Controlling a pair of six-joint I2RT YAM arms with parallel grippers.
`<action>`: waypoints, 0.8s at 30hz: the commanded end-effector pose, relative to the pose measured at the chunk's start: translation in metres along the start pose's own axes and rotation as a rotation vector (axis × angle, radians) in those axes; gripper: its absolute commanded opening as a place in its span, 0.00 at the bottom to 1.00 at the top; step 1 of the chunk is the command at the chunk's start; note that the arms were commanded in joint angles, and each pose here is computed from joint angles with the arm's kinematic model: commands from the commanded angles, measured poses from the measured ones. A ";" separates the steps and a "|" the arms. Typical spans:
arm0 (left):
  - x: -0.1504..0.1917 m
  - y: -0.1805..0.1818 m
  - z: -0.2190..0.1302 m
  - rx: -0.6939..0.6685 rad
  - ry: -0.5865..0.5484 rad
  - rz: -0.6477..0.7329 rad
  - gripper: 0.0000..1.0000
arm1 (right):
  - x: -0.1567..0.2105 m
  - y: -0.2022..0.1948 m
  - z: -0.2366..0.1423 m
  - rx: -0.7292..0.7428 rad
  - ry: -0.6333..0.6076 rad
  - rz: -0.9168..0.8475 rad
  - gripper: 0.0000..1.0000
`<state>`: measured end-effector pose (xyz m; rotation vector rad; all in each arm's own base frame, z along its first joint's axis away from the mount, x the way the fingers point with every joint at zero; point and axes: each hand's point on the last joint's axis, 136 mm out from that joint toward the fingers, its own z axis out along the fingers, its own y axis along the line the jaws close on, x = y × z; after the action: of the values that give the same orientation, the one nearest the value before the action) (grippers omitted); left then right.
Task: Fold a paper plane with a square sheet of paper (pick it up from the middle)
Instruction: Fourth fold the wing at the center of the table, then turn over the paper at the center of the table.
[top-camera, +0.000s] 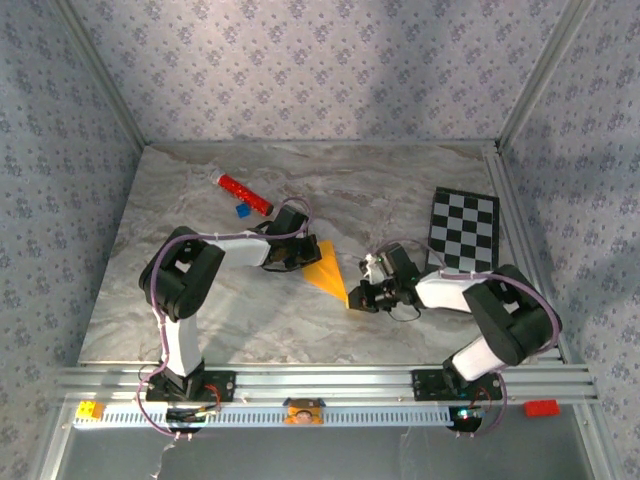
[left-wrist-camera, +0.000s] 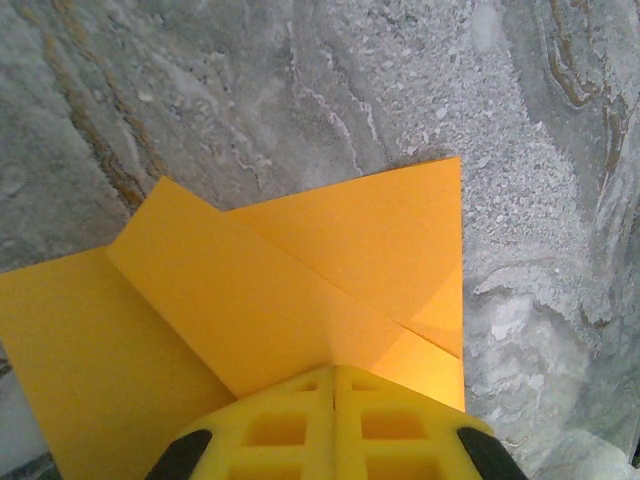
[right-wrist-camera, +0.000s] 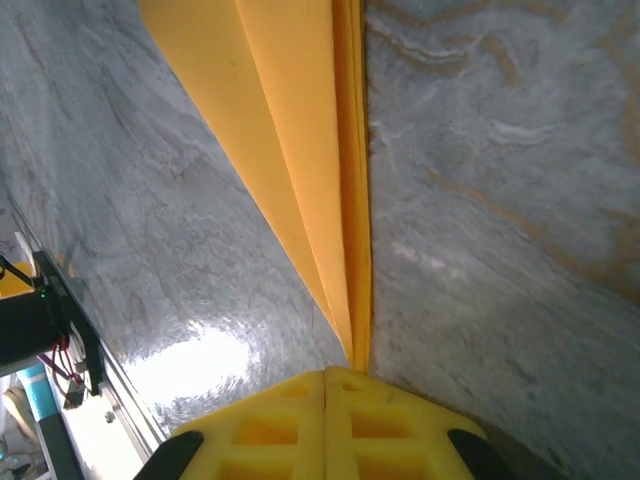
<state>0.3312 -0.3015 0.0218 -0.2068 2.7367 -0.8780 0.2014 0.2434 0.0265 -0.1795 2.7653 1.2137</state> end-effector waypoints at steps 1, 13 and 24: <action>0.020 0.041 0.009 -0.122 0.057 -0.030 0.04 | -0.006 0.004 -0.014 0.016 -0.049 0.030 0.06; 0.019 0.038 0.008 -0.114 0.062 -0.049 0.04 | -0.019 0.003 -0.016 0.043 -0.081 0.238 0.30; 0.019 0.039 0.008 -0.123 0.065 -0.051 0.04 | -0.014 0.003 -0.004 0.010 -0.030 0.263 0.30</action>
<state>0.3310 -0.3016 0.0218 -0.2176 2.7391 -0.8835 0.2130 0.2353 0.0275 0.2180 2.8330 1.2000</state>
